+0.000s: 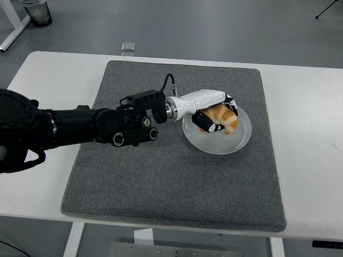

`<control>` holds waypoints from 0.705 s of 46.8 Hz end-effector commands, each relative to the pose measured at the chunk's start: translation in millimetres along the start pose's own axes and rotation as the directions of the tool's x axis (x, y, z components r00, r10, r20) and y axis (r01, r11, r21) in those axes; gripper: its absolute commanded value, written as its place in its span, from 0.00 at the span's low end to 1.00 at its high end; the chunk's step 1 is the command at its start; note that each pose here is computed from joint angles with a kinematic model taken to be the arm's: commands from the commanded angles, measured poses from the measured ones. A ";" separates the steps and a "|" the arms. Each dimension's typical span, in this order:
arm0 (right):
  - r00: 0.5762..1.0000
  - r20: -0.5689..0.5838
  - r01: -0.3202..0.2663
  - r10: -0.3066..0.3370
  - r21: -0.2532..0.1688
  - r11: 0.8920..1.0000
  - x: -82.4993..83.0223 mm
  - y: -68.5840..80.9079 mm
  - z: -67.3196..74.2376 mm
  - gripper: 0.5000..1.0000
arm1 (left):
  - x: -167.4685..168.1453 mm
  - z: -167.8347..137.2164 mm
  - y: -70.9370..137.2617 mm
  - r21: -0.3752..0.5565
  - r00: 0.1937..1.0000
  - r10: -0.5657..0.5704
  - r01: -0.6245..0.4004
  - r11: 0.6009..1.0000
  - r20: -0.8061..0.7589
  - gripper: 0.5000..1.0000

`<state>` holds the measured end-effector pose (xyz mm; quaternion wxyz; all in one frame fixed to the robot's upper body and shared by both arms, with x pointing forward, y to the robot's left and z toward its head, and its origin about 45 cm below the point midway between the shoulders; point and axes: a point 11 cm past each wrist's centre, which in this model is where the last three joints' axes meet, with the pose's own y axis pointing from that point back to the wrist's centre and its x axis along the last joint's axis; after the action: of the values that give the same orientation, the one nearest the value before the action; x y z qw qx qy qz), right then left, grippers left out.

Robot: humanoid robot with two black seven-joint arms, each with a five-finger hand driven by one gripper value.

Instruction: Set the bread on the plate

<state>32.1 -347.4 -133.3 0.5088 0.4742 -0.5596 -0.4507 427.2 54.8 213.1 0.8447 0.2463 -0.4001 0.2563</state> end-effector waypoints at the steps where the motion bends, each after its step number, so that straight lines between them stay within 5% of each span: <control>1: 1.000 0.000 0.000 0.000 -0.001 1.000 0.0 0.0 0.0 0.90 | -2.0 -6.0 1.6 0.014 1.000 0.004 -0.004 1.000 -0.005 0.00; 23: 1.000 0.002 0.000 0.000 0.000 1.000 0.0 0.0 0.0 0.90 | -4.6 -17.7 4.9 0.047 0.999 0.029 -0.027 0.999 -0.031 0.02; 33: 1.000 0.002 0.000 0.000 0.000 1.000 0.0 0.0 0.0 0.90 | -6.1 -20.6 4.8 0.056 0.998 0.044 -0.041 0.998 -0.053 0.40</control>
<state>31.9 -347.4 -133.3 0.5083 0.4737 -0.5598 -0.4514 431.5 68.5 198.5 0.8423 0.2548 -0.3789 0.2863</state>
